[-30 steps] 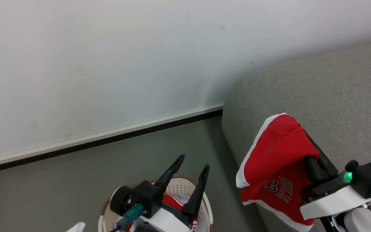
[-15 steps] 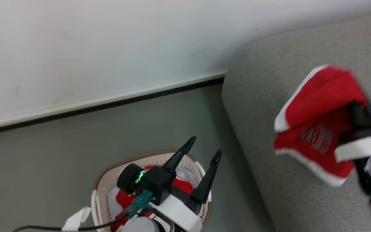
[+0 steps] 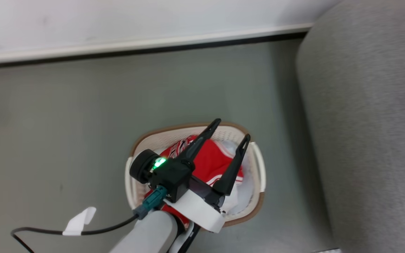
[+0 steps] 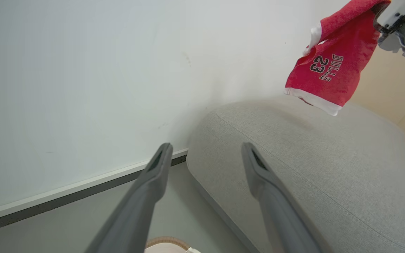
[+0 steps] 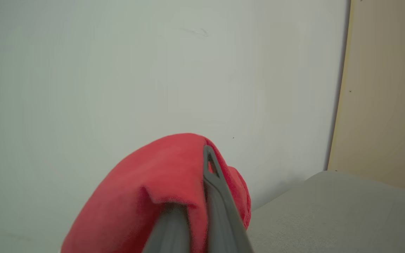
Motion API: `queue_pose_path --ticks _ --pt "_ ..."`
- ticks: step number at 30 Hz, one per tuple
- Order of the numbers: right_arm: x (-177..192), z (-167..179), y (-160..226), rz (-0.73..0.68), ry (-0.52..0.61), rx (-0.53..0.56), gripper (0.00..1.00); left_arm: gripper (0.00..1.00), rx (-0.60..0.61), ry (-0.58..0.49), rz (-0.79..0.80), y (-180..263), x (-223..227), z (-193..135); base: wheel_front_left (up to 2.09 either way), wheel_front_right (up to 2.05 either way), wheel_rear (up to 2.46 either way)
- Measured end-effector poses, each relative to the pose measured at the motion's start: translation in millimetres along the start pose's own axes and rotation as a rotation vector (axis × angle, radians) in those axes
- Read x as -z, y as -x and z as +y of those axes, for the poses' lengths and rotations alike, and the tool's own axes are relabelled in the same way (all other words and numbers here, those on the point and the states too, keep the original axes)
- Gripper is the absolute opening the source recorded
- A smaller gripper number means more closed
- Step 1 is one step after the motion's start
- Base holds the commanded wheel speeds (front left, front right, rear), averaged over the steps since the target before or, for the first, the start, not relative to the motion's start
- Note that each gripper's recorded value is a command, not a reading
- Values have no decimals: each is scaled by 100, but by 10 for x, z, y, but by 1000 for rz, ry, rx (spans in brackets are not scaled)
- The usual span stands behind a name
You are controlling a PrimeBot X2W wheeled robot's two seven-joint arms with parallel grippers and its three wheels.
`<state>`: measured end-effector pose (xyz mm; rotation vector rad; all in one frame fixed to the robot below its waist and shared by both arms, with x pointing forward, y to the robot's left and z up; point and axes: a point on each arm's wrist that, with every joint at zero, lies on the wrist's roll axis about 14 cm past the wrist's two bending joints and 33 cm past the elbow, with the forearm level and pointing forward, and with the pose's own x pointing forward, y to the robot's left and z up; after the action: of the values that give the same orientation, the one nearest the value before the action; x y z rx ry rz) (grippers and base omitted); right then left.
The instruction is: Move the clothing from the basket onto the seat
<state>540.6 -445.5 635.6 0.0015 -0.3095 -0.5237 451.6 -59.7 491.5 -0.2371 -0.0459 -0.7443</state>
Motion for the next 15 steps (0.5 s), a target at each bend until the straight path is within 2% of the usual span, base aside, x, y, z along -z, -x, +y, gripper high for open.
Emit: queue_pose_path --ticks 2,4,7,12,13,14,15 --pt "123 -64 -83 15 10 48 0 100 -38 5 9 40 54 125 0 0 0" --pt "414 -57 -67 73 26 72 0 100 -68 15 17 84 107 219 0 0 0" --pt "964 5 83 198 12 105 0 100 -106 27 37 150 199 335 0 0 0" --pt "1574 -5 408 347 19 153 0 100 -142 31 69 231 323 455 0 0 0" --pt "1649 13 464 372 25 151 18 100 -146 30 72 239 330 470 0 0 0" --pt "1700 41 508 391 30 146 41 100 -149 27 72 245 330 483 0 0 0" --pt "1725 66 540 402 25 144 97 100 -151 24 71 247 324 491 0 0 0"
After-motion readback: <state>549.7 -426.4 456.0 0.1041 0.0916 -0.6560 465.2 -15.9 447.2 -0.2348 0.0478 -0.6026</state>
